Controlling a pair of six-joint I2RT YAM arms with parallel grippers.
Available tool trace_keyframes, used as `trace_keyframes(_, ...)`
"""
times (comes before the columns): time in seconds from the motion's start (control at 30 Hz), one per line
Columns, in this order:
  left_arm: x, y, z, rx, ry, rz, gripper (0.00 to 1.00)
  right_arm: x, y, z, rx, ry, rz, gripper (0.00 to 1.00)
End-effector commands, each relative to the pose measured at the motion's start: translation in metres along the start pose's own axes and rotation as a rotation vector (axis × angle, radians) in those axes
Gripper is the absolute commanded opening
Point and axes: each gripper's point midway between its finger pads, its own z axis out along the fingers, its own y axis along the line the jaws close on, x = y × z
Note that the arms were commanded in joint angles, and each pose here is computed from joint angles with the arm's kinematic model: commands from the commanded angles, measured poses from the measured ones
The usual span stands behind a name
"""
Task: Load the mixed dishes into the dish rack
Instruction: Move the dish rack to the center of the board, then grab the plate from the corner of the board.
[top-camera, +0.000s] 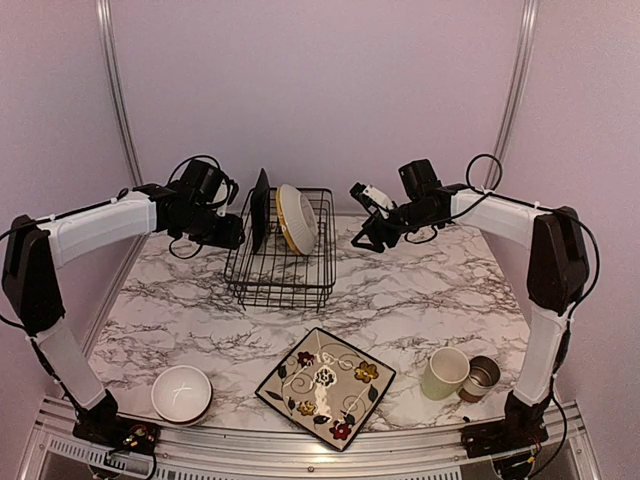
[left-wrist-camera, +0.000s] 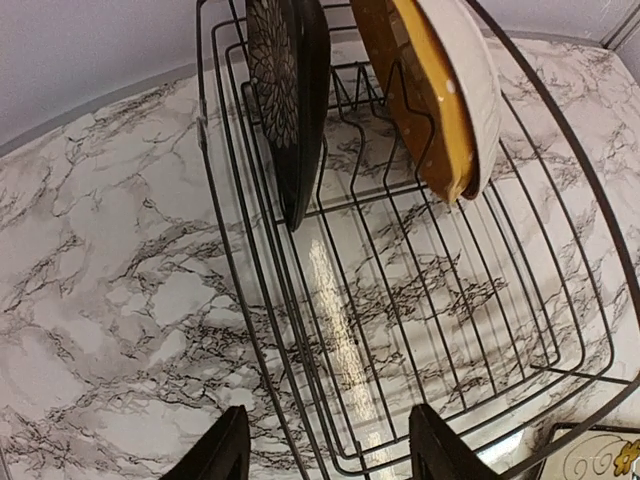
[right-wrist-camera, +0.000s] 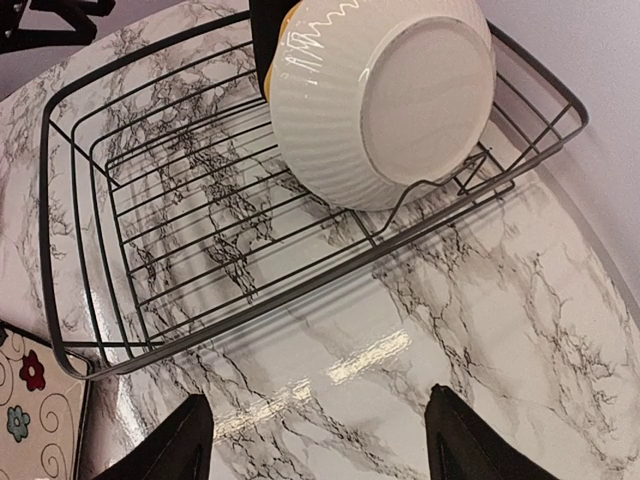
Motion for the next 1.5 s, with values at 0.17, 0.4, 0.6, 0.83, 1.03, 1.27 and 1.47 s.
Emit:
trace_keyframes(0.17,-0.084,-0.066,-0.009,0.251,-0.143,-0.035,0.57,0.006,-0.001,0.008,-0.016,0.003,-0.004,0.70)
trace_keyframes(0.4,-0.095,-0.077,0.047,0.237,-0.110,-0.096,0.39,0.008,-0.001,0.008,-0.014,0.007,-0.003,0.70)
trace_keyframes(0.6,-0.093,-0.074,0.080,0.197,-0.083,-0.107,0.47,0.009,0.000,0.010,-0.025,0.007,0.003,0.70)
trace_keyframes(0.83,-0.088,-0.073,0.100,0.181,-0.064,-0.113,0.37,0.012,0.005,0.016,-0.051,0.011,0.015,0.70)
trace_keyframes(1.03,-0.093,-0.068,0.115,0.159,-0.085,-0.108,0.29,0.016,0.008,0.020,-0.063,0.020,0.018,0.70)
trace_keyframes(1.27,-0.119,-0.071,0.116,0.177,-0.182,-0.077,0.13,0.017,0.008,0.020,-0.061,0.023,0.021,0.70)
trace_keyframes(1.47,-0.133,-0.067,0.117,0.183,-0.230,-0.071,0.25,0.017,0.011,0.020,-0.065,0.027,0.017,0.69)
